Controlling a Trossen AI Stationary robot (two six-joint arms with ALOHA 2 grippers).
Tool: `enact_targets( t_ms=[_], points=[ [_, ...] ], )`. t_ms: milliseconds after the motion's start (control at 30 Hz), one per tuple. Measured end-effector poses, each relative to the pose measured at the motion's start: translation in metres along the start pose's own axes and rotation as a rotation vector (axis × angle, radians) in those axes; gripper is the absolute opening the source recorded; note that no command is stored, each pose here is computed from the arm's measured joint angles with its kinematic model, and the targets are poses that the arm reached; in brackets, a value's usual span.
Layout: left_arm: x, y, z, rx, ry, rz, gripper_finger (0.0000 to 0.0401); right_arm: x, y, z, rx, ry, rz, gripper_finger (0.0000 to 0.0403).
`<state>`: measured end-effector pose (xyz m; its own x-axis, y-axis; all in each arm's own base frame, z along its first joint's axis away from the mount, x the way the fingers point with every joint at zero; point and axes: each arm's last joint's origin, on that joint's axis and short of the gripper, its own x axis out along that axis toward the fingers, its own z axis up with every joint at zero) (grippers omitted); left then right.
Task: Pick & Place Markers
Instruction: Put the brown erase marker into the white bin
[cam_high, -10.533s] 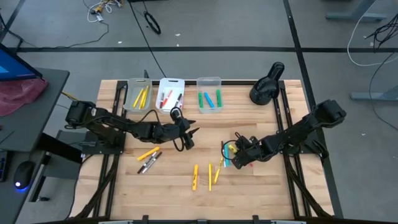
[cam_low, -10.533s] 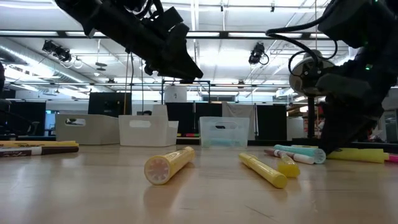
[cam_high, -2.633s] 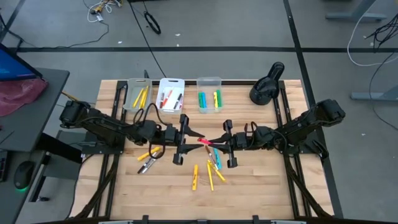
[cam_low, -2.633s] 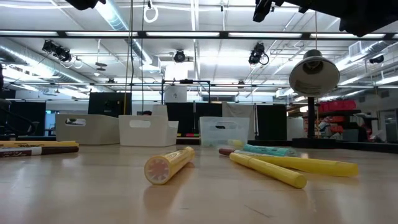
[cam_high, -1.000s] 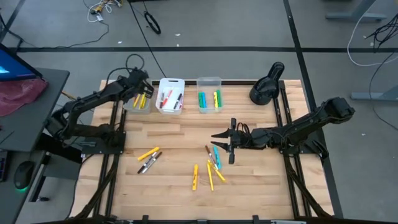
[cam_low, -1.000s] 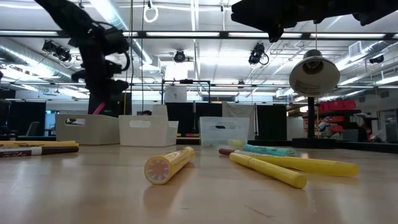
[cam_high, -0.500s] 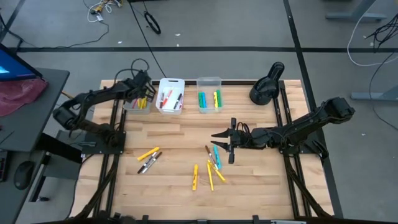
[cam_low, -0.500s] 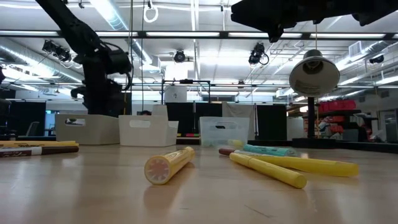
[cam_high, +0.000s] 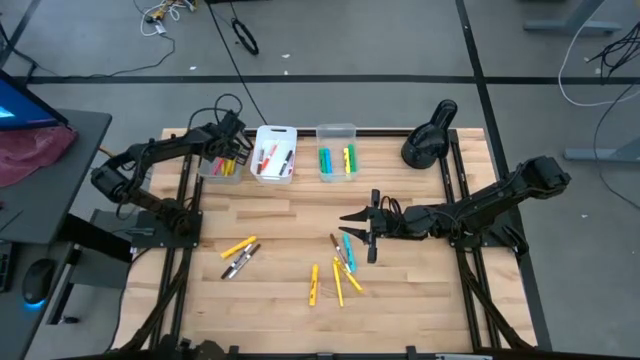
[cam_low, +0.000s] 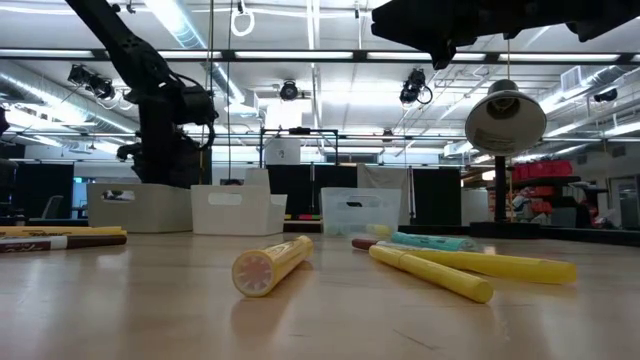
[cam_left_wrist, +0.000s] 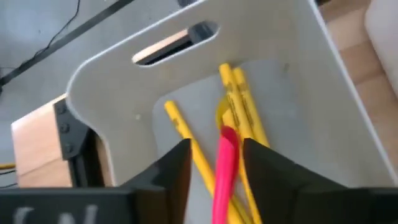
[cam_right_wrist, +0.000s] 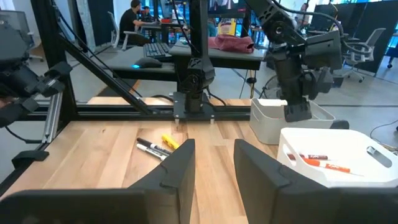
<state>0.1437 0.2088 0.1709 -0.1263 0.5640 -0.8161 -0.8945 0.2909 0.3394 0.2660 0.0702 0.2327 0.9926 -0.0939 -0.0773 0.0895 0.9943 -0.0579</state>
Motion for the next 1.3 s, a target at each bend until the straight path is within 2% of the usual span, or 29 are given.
enact_targets(
  t_ms=[133,267,400,533,667,767,867,967,1133,1233,1300],
  points=[
    [-0.010,0.006,0.009,0.015,0.048,0.011,0.0205,0.000,0.000,0.000,0.011,0.001,0.000,0.0111],
    [-0.029,0.010,0.024,0.034,0.067,0.008,0.0233,0.000,0.000,0.000,0.010,0.002,0.000,0.0111],
    [-0.060,0.001,0.031,0.044,-0.035,-0.049,0.0236,0.000,0.000,-0.001,0.009,0.010,0.000,0.0111],
    [-0.102,-0.019,0.022,0.048,-0.173,-0.160,0.0228,0.000,0.000,-0.003,0.008,0.034,0.001,0.0111],
    [-0.153,-0.051,-0.001,0.116,-0.335,-0.319,0.0216,0.000,0.000,-0.005,0.014,0.046,0.000,0.0111],
    [-0.183,-0.078,-0.029,0.198,-0.479,-0.415,0.0208,0.000,0.000,-0.005,0.015,0.046,0.000,0.0111],
    [-0.203,-0.102,-0.063,0.285,-0.587,-0.510,0.0200,0.000,0.000,-0.005,0.015,0.046,0.000,0.0111],
    [-0.211,-0.117,-0.102,0.381,-0.638,-0.591,0.0193,0.000,0.000,-0.005,0.026,0.046,0.000,0.0111],
    [-0.213,-0.125,-0.160,0.457,-0.570,-0.757,0.0184,0.000,0.000,-0.005,0.027,0.045,0.006,0.0111],
    [-0.213,-0.125,-0.185,0.456,-0.413,-0.899,0.0181,0.000,0.000,-0.005,0.029,0.044,0.007,0.0111],
    [-0.213,-0.124,-0.199,0.418,-0.259,-0.991,0.0181,0.000,0.000,-0.005,0.030,0.043,0.007,0.0111]
  ],
)
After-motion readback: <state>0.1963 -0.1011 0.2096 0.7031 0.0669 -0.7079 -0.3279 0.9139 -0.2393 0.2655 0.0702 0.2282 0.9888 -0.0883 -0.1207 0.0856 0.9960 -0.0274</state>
